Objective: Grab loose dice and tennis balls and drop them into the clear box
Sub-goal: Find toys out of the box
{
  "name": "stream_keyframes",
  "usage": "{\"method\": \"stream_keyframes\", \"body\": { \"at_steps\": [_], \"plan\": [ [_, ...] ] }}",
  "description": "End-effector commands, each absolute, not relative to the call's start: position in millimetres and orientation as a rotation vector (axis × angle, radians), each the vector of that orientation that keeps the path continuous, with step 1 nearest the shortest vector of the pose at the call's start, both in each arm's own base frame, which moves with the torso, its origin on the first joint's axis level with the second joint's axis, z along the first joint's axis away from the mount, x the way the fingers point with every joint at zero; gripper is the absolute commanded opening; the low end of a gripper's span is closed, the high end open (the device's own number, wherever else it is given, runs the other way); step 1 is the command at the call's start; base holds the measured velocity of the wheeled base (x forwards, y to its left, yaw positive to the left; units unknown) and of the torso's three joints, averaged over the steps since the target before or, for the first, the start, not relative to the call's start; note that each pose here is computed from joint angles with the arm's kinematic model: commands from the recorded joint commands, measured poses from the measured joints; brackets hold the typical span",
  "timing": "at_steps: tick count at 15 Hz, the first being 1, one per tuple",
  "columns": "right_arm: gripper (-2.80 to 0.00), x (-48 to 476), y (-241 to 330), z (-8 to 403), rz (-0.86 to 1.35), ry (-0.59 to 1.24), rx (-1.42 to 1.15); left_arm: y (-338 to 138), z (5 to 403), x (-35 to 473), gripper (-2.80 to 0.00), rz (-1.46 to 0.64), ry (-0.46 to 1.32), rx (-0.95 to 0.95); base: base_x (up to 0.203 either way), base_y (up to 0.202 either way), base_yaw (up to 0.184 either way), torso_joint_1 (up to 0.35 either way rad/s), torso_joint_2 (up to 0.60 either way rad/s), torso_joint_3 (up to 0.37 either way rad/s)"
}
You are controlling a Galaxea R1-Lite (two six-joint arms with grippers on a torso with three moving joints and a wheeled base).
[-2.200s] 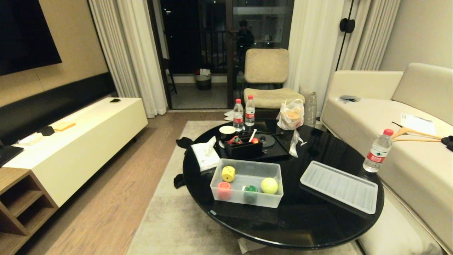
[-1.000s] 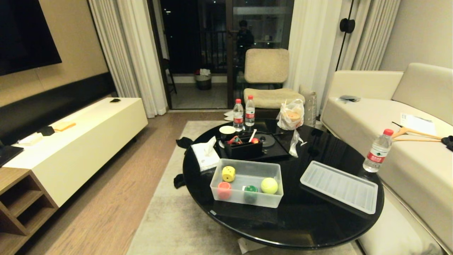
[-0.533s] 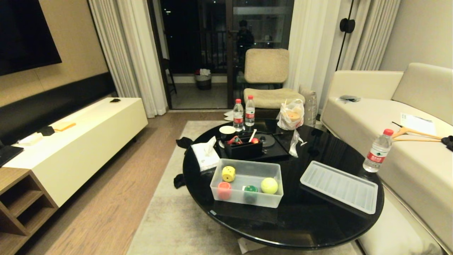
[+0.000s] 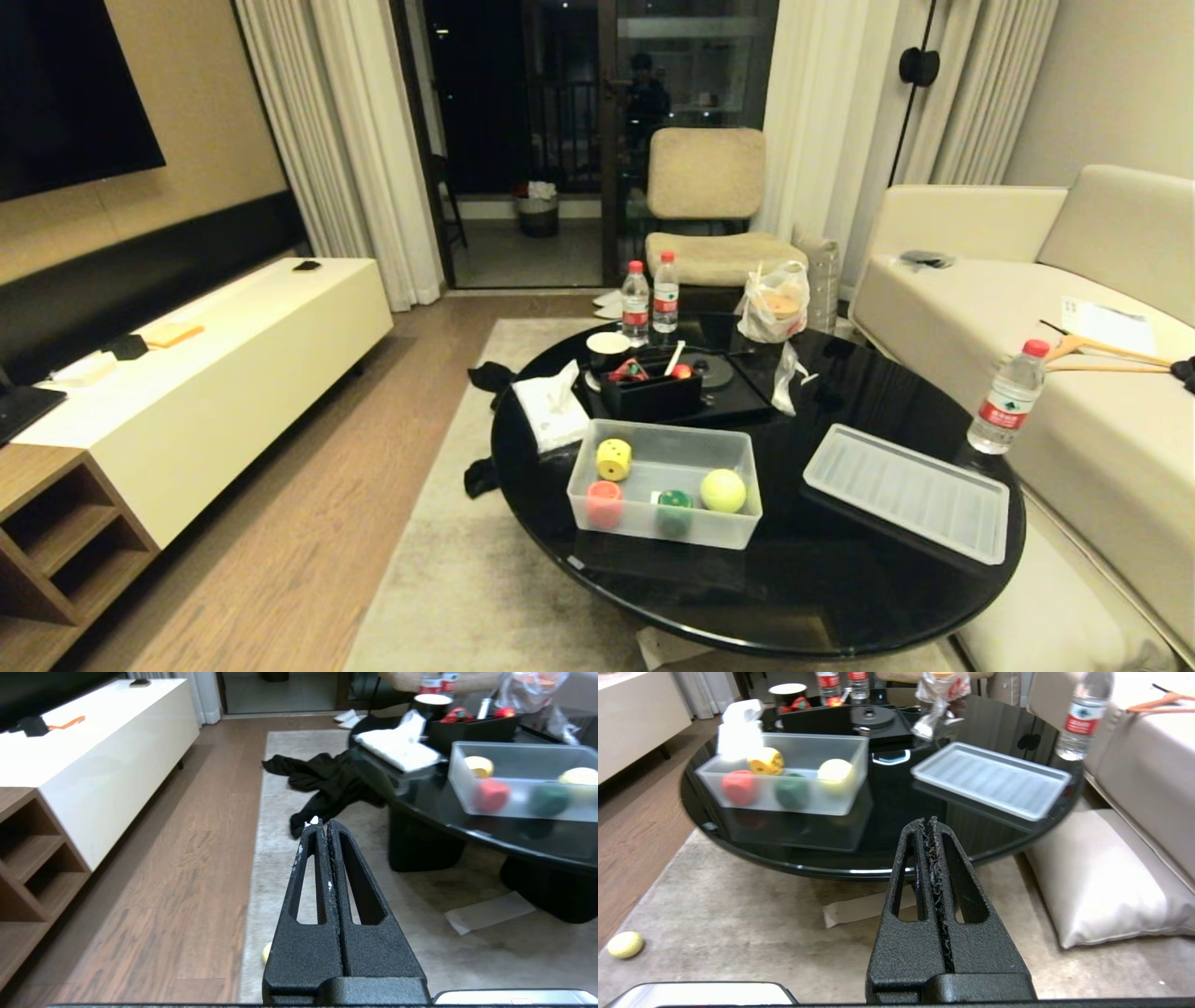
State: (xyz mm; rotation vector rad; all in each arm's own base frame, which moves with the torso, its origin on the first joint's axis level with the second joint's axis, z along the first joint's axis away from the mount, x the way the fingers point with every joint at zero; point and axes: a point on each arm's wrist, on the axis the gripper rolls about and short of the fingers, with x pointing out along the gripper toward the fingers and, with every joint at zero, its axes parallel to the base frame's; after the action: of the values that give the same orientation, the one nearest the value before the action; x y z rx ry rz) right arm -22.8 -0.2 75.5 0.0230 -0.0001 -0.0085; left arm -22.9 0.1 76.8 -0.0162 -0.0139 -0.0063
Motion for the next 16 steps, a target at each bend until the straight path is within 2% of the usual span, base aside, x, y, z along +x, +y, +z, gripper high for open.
{"method": "stream_keyframes", "body": {
  "at_steps": [1,16],
  "plan": [
    [-2.8,-22.7,-0.2,75.1,-0.008,0.001,0.023,0.1,76.5,-22.7,-2.8,-0.006,-0.012,-0.017,0.0,0.229,-0.029,-0.001,0.0,0.002],
    [-2.8,-22.7,-0.2,75.1,-0.008,0.001,0.023,0.1,76.3,-22.7,-2.8,-0.006,-0.011,-0.017,0.0,0.186,-0.006,0.001,0.0,0.002]
  ]
}}
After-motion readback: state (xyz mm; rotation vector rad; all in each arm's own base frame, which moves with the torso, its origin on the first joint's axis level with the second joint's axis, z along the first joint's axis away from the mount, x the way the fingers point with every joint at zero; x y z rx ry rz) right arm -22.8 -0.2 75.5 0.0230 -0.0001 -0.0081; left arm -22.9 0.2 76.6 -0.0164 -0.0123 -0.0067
